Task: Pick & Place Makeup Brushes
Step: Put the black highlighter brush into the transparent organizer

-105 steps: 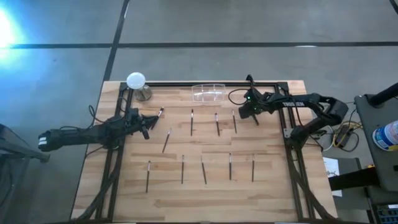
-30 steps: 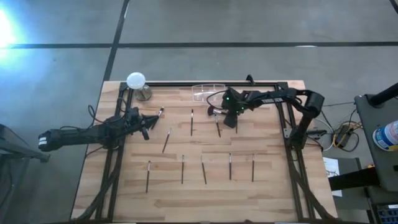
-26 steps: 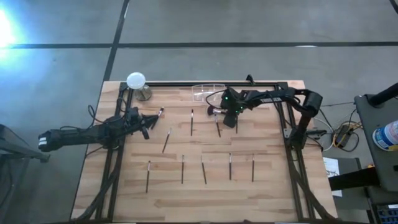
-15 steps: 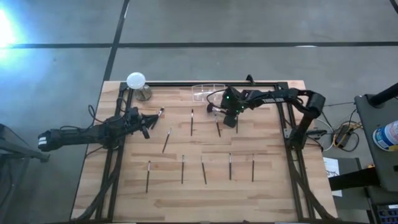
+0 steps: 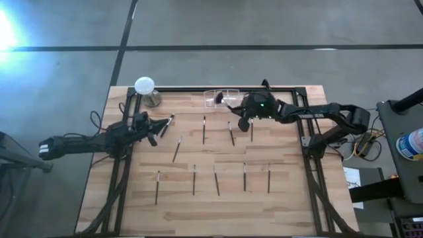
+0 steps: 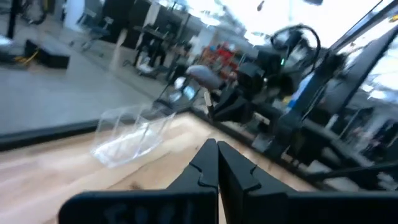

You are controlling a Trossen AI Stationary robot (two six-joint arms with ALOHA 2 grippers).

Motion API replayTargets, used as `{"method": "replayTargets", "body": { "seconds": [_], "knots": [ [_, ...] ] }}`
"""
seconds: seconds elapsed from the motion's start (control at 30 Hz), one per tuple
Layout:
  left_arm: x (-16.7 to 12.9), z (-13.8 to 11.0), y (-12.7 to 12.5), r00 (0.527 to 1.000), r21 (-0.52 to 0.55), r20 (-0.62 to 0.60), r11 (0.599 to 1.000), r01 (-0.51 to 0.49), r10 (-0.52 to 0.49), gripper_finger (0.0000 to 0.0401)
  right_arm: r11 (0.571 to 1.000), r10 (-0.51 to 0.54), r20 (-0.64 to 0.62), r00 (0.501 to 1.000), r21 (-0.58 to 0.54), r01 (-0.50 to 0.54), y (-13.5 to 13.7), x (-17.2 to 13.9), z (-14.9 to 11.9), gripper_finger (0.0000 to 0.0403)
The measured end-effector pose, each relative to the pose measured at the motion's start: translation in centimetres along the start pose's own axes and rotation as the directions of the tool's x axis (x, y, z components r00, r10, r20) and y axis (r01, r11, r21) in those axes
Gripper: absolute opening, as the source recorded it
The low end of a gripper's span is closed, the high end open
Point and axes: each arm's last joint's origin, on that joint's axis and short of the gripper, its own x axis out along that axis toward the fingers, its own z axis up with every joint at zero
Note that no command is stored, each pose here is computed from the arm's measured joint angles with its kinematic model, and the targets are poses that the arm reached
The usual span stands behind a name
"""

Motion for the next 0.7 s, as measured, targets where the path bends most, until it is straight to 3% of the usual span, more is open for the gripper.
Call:
{"method": "replayTargets", "body": {
  "seconds": [0.17,0.43,0.63,0.7],
  "knots": [
    [0.7,0.4,-0.7,0.994,0.000,0.030,0.994,0.108,-0.108,0.0000,0.998,0.064,0.166,0.984,-0.015,-0.062,1.6,-0.1,0.3,0.0029],
    [2.2,0.6,-1.2,0.991,0.005,0.062,0.993,0.121,-0.121,0.0004,0.984,0.178,0.284,0.942,-0.025,-0.179,4.9,1.4,0.6,0.0029],
    [5.0,1.9,-2.7,0.994,0.038,0.021,0.993,0.111,-0.111,0.0045,0.967,0.253,0.320,0.913,-0.050,-0.250,7.5,4.0,1.5,0.0029],
    [6.0,3.0,-3.6,0.987,0.050,0.054,0.988,0.149,-0.152,0.0058,0.962,0.270,0.326,0.906,-0.059,-0.266,8.3,4.8,1.9,0.0029]
  ]
}}
